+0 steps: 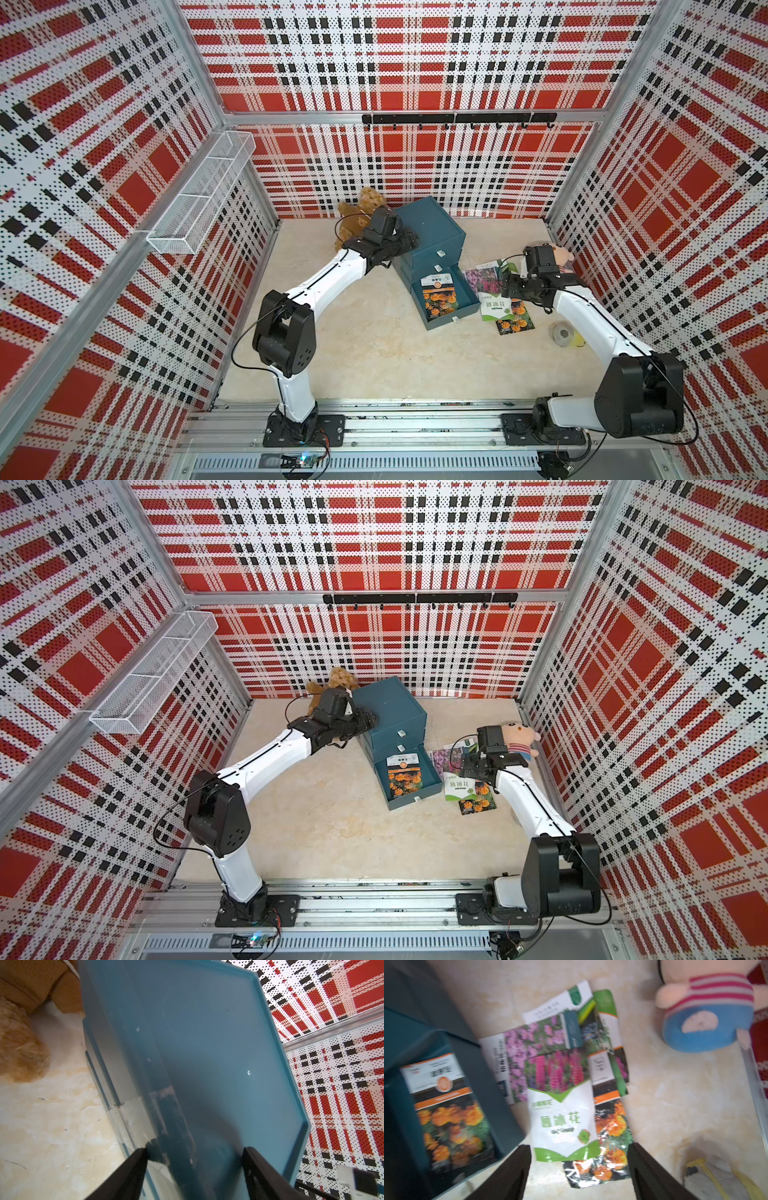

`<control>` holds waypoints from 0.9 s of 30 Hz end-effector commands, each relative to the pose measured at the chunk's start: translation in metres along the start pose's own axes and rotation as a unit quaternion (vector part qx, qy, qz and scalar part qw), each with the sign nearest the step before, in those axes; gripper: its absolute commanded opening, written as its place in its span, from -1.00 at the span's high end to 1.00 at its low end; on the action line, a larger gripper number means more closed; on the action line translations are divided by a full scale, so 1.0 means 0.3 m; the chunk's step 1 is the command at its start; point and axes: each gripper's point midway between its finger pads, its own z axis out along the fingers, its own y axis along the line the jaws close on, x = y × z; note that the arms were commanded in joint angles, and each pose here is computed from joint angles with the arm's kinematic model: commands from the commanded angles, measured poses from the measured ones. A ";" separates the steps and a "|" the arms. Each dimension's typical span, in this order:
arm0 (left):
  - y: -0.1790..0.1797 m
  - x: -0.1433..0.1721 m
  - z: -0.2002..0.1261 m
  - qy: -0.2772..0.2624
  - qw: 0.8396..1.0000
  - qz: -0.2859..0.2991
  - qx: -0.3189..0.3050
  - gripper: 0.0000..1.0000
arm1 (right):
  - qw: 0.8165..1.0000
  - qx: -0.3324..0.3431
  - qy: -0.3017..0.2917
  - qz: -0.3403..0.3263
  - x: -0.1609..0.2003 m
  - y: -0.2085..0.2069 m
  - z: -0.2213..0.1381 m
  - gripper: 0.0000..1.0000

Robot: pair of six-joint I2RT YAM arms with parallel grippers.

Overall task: Take the seed bags out of the drawer
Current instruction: Place the seed packet at the center of the board, then pick up the seed packet from the drawer.

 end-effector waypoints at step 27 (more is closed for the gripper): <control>0.124 0.201 0.061 0.094 0.994 0.001 -0.054 -0.53 | 0.993 -0.057 0.065 -0.077 0.143 0.548 0.293 -0.98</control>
